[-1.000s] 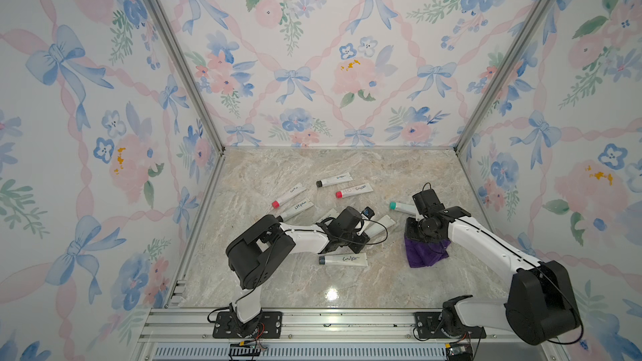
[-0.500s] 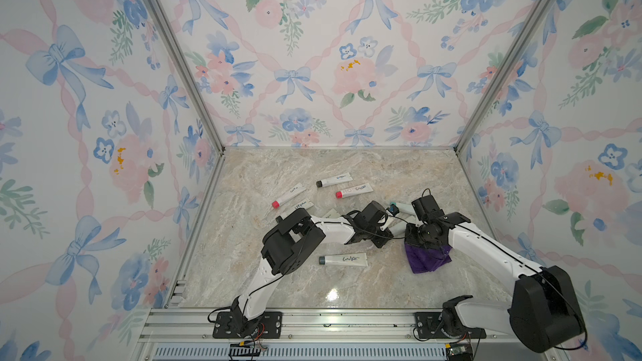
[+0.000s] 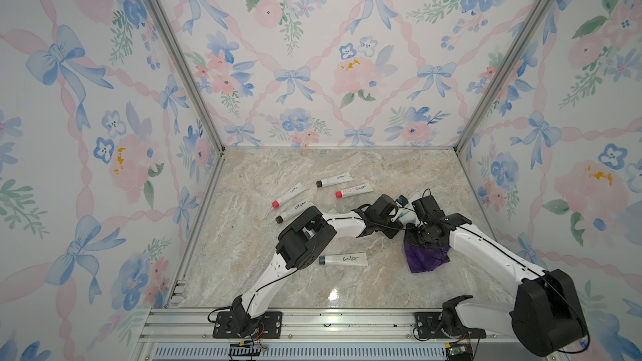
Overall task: Wipe the surface of the toothpaste tube
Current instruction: Move the toothpaste to the center of the board.
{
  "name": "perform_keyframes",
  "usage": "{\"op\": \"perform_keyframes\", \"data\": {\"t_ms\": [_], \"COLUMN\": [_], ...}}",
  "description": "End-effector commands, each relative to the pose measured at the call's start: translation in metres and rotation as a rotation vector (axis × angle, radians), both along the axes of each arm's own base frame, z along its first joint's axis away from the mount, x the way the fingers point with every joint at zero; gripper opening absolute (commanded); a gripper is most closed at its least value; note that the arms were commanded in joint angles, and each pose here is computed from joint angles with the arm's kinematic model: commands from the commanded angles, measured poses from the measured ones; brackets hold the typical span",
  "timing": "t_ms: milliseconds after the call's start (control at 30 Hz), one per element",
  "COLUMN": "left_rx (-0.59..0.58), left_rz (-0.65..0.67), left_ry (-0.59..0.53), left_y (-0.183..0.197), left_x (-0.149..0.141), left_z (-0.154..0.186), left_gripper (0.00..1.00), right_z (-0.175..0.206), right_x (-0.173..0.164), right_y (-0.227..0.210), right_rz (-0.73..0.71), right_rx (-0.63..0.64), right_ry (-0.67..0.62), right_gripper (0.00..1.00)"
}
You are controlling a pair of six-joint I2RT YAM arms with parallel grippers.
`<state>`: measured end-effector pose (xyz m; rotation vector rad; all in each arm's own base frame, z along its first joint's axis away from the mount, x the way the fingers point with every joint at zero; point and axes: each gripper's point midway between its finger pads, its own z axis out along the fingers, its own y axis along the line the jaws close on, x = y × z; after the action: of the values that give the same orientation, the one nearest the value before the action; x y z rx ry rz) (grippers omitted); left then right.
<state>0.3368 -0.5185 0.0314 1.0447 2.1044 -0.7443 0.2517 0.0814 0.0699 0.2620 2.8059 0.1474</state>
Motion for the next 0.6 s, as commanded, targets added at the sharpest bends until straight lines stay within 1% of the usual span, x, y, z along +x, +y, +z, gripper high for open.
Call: {"op": "perform_keyframes", "data": {"t_ms": [0,167,233,267,333,400,467,567], "left_rx": [0.052,0.074,0.068,0.061,0.052,0.033,0.015,-0.008], "left_rz": [0.091,0.142,0.145,0.142,0.132,0.123,0.115,0.118], "left_ry": [0.006,-0.021,-0.013,-0.007,-0.002,-0.001,-0.006,-0.035], "left_y": [0.015,0.025,0.027,0.027,0.028,0.029,0.032,0.043], "left_x": [0.020,0.032,0.034,0.033,0.029,0.025,0.020,0.015], "left_z": [-0.017,-0.017,-0.016,-0.013,-0.008,0.005,0.022,0.051], "left_gripper": [0.20,0.19,0.23,0.27,0.39,0.49,0.56,0.61], "right_z": [0.000,0.001,0.002,0.003,0.002,0.003,0.003,0.002], "right_x": [-0.004,-0.004,-0.004,-0.004,-0.004,-0.004,-0.004,-0.004], "right_y": [0.000,0.000,0.000,0.001,0.001,0.002,0.003,0.005], "right_rz": [-0.005,-0.002,-0.004,-0.003,0.001,0.004,0.006,0.013], "right_rx": [-0.006,-0.005,-0.004,-0.002,-0.003,-0.003,-0.002,-0.002], "right_ry": [-0.007,-0.011,-0.014,-0.016,-0.015,-0.017,-0.019,-0.016], "right_gripper": [0.18,0.18,0.18,0.18,0.18,0.18,0.18,0.18]}}
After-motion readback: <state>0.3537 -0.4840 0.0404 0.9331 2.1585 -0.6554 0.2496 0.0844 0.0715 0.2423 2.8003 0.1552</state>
